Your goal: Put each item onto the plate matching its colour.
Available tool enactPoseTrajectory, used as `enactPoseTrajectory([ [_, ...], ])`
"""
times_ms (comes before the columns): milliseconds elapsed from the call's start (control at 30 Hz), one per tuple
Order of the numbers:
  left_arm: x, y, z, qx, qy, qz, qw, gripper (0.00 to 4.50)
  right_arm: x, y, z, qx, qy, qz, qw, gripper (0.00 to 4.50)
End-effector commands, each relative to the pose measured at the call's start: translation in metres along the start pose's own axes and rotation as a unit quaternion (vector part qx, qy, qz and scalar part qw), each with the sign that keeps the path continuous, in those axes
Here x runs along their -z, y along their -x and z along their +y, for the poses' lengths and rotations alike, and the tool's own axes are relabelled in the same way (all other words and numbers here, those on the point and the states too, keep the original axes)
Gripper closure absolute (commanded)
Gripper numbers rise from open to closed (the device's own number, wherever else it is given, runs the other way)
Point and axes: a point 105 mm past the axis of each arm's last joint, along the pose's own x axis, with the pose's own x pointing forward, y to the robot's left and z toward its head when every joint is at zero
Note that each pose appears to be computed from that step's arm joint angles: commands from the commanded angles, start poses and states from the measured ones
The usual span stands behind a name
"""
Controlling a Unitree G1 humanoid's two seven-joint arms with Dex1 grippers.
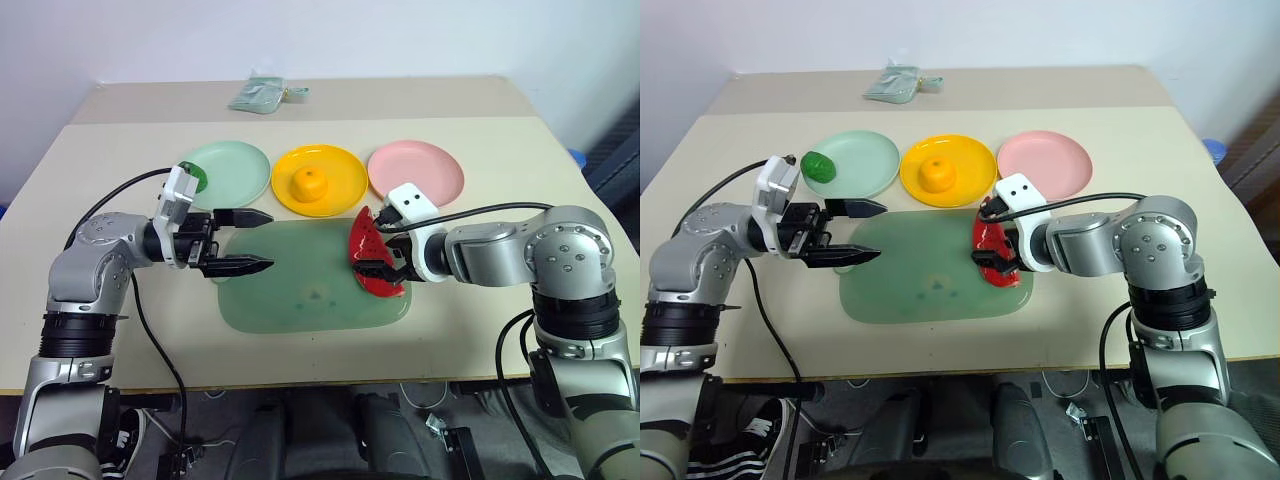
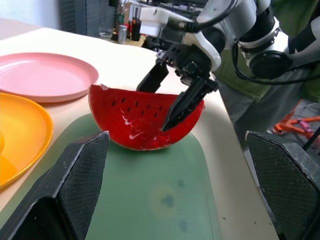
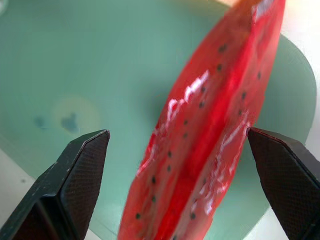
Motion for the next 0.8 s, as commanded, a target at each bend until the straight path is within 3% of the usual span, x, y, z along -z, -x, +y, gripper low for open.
enactPoseTrajectory([
  [33,-0.006,-0.003,-0.004,0.008,-0.016,-0.007,1.0,0.01,-0.003,0.004,-0.001,0.005,0.004,-0.007,1.0,0.25],
  [100,-0.005,-0.004,-0.004,0.008,-0.015,-0.007,1.0,0.0,-0.003,0.003,-0.002,0.011,0.007,-0.004,1.0,0.88],
  [300,-0.003,-0.005,-0.003,0.003,-0.016,-0.009,1.0,0.0,-0.002,0.004,-0.004,0.021,0.012,-0.002,1.0,3.81],
  [600,-0.002,-0.004,0.006,-0.026,-0.02,-0.021,0.999,0.0,-0.03,0.018,-0.02,0.041,0.011,-0.036,0.998,3.81],
  [700,-0.003,-0.006,0.009,-0.034,-0.02,-0.032,0.999,0.0,-0.038,0.022,-0.034,0.062,0.002,-0.043,0.997,4.26],
  [800,-0.005,-0.007,0.013,-0.044,-0.021,-0.042,0.998,0.0,-0.059,0.029,-0.057,0.102,-0.01,-0.082,0.991,4.33],
])
